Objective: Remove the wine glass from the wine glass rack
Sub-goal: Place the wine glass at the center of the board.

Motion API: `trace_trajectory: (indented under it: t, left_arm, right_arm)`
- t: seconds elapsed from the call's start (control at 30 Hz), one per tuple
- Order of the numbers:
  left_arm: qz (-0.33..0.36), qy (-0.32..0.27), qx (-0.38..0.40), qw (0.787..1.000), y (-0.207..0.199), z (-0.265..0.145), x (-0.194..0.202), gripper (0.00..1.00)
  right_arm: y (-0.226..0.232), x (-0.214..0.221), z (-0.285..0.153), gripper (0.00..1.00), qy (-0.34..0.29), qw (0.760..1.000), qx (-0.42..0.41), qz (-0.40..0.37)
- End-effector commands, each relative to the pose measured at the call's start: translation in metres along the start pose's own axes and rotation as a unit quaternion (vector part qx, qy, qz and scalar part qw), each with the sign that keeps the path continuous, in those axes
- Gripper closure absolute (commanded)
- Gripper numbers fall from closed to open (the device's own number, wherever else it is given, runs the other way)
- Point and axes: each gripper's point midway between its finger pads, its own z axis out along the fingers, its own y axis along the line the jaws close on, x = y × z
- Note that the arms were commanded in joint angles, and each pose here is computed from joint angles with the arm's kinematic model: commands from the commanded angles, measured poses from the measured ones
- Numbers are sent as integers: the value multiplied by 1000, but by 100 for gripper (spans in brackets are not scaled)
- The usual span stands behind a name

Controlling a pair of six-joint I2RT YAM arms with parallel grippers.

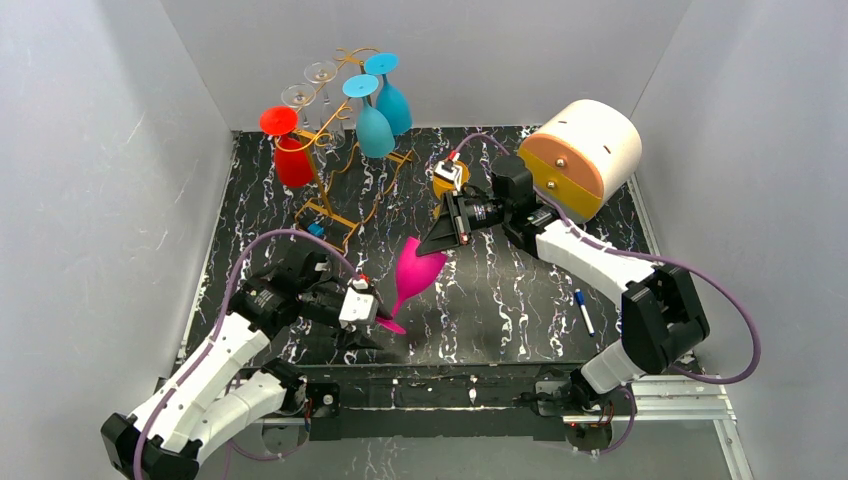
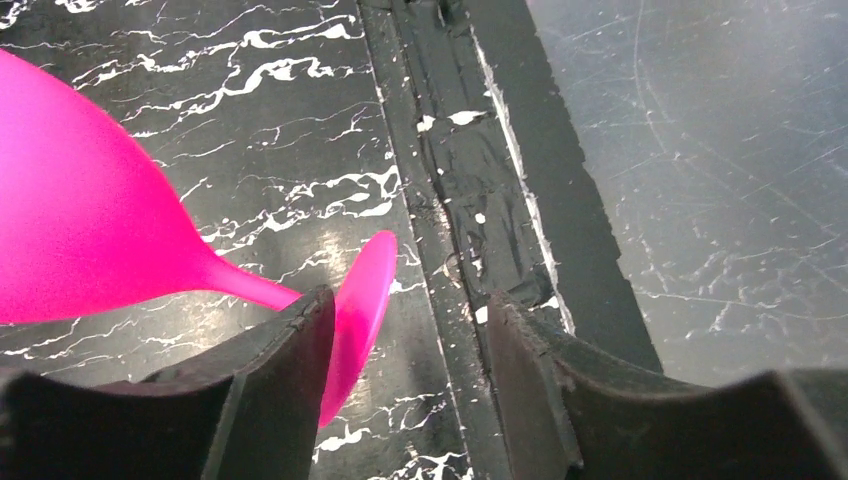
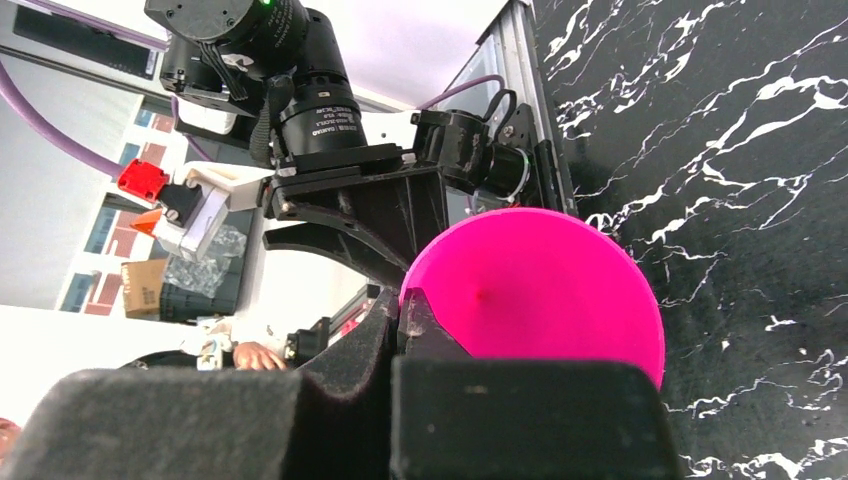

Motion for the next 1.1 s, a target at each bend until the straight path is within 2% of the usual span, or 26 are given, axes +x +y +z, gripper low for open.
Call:
trace_trajectory:
  t: [0.0, 0.03, 0.07, 0.23, 0.4, 0.47, 0.6, 0.73, 0.8, 0.83, 0.9, 1.0, 1.07]
  left_arm:
    - [22, -38, 18, 999, -8, 2, -14, 39]
    - [20, -37, 9, 999, -5, 1, -14, 15]
    - [13, -32, -5, 999, 0, 1, -13, 3]
    - [-6, -12, -98, 995, 25, -9, -12, 2]
    - [-46, -21, -258, 965, 68, -32, -14, 2]
    - [-67, -38, -277, 958, 71, -35, -18, 2]
    - [-87, -58, -269, 957, 66, -36, -29, 2]
    - [-112, -55, -327, 937, 81, -46, -20, 2]
    - [-152, -97, -388, 904, 100, -57, -24, 2]
    - [-168, -118, -407, 890, 106, -61, -27, 2]
    - [-190, -134, -430, 873, 114, -64, -23, 2]
    - [-232, -114, -494, 830, 125, -79, 0, 2]
    - [-244, -108, -518, 813, 129, -85, 10, 2]
  right_arm:
    - [31, -10, -8, 99, -18, 996, -10, -92]
    - [30, -8, -9, 99, -19, 995, -4, -103]
    - [28, -7, -10, 99, -18, 994, 2, -108]
    - [20, -1, -17, 99, -18, 991, 52, -124]
    - [-1, -7, -34, 99, -56, 974, 167, -142]
    - [-8, -10, -43, 99, -70, 964, 209, -151]
    - [-24, -16, -65, 99, -110, 935, 288, -173]
    - [-35, -33, -95, 99, -171, 890, 378, -190]
    - [-45, -43, -120, 99, -208, 850, 443, -194]
    - [-53, -50, -140, 99, -236, 817, 488, -195]
    - [-62, -58, -165, 99, -268, 771, 544, -193]
    - [-75, -63, -189, 99, -279, 725, 606, -173]
    - [-82, -71, -196, 99, -278, 706, 631, -162]
